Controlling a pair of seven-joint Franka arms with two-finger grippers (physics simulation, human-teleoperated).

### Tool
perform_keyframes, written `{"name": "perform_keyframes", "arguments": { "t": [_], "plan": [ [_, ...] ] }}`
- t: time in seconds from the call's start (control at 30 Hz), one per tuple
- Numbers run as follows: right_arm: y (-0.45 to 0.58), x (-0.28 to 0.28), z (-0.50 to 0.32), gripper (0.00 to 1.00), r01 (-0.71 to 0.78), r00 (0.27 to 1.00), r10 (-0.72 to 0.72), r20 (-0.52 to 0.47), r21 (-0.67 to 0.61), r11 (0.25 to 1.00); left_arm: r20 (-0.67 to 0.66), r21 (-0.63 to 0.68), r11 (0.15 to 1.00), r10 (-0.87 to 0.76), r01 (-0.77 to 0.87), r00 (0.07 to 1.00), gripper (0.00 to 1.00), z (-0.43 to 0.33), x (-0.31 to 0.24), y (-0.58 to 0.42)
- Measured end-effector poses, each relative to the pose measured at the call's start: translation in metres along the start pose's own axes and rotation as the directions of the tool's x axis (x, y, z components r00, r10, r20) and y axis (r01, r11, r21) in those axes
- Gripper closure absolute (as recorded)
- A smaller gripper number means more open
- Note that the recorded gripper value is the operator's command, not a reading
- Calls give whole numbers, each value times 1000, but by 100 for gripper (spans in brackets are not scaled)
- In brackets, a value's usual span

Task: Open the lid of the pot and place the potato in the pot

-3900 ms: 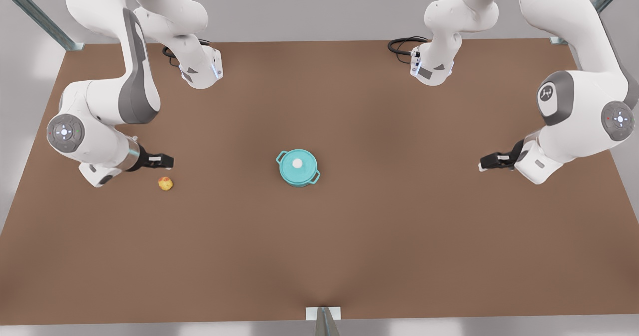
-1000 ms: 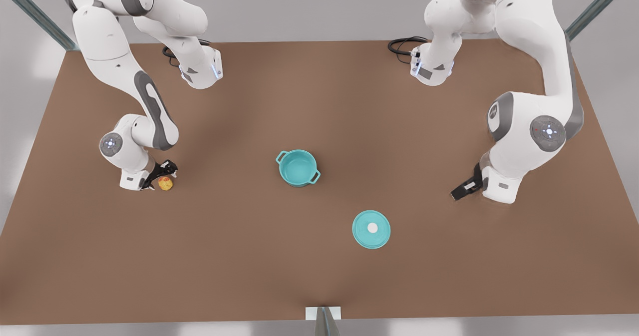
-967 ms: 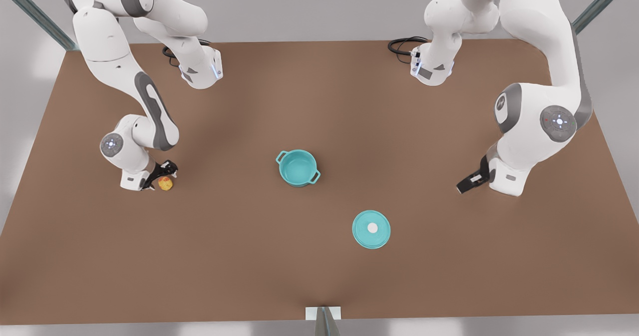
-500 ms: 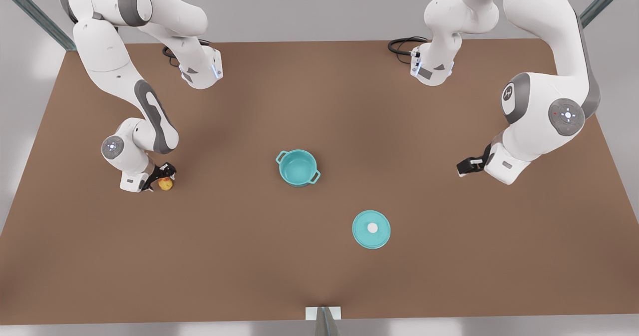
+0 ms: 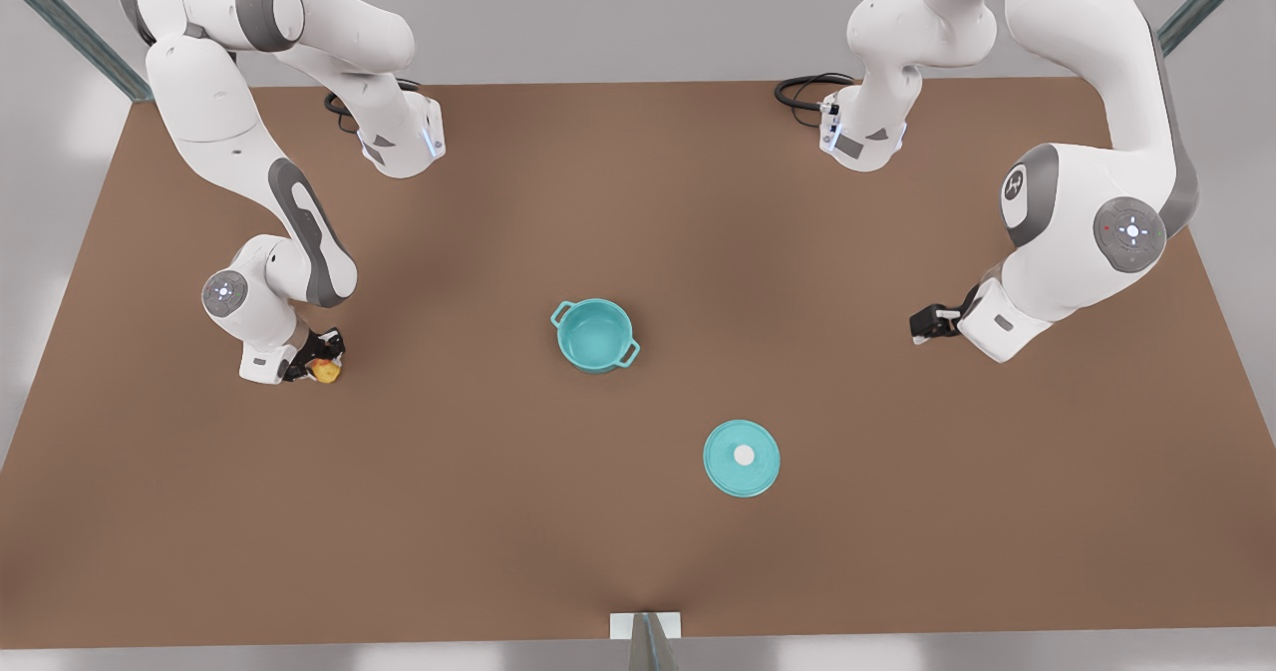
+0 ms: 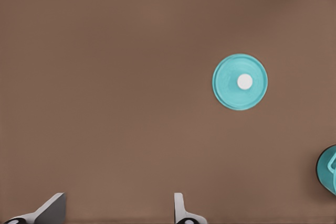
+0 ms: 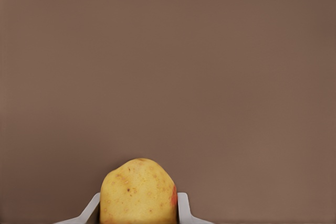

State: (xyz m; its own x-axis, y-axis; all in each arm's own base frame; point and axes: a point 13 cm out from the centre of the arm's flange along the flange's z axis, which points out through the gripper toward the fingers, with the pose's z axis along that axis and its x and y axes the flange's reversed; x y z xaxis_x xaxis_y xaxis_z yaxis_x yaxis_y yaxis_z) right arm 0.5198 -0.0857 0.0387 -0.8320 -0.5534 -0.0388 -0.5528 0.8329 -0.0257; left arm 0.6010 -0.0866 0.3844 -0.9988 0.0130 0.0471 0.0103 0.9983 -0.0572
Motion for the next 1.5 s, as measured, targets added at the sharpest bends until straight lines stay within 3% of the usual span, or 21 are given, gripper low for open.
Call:
{"name": "perform_keyframes", "arguments": {
  "t": [0.27, 0.53, 1.03, 1.5],
  "plan": [
    [-7, -27, -53, 49, 28, 998, -30, 57, 34, 999, -7, 0, 999, 40, -40, 999, 0, 1, 2, 0],
    [37, -112, -138, 49, 173, 977, -177, 121, 46, 984, -2, 0, 998, 66, -66, 998, 0, -3, 1, 0],
    [231, -200, -187, 49, 449, 889, -445, 109, -20, 893, 1, -1, 996, 94, -94, 996, 0, -7, 1, 0],
    [415, -270, -191, 51, 541, 837, -533, 129, -45, 840, -1, -1, 995, 104, -104, 995, 0, -6, 1, 0]
  ]
}}
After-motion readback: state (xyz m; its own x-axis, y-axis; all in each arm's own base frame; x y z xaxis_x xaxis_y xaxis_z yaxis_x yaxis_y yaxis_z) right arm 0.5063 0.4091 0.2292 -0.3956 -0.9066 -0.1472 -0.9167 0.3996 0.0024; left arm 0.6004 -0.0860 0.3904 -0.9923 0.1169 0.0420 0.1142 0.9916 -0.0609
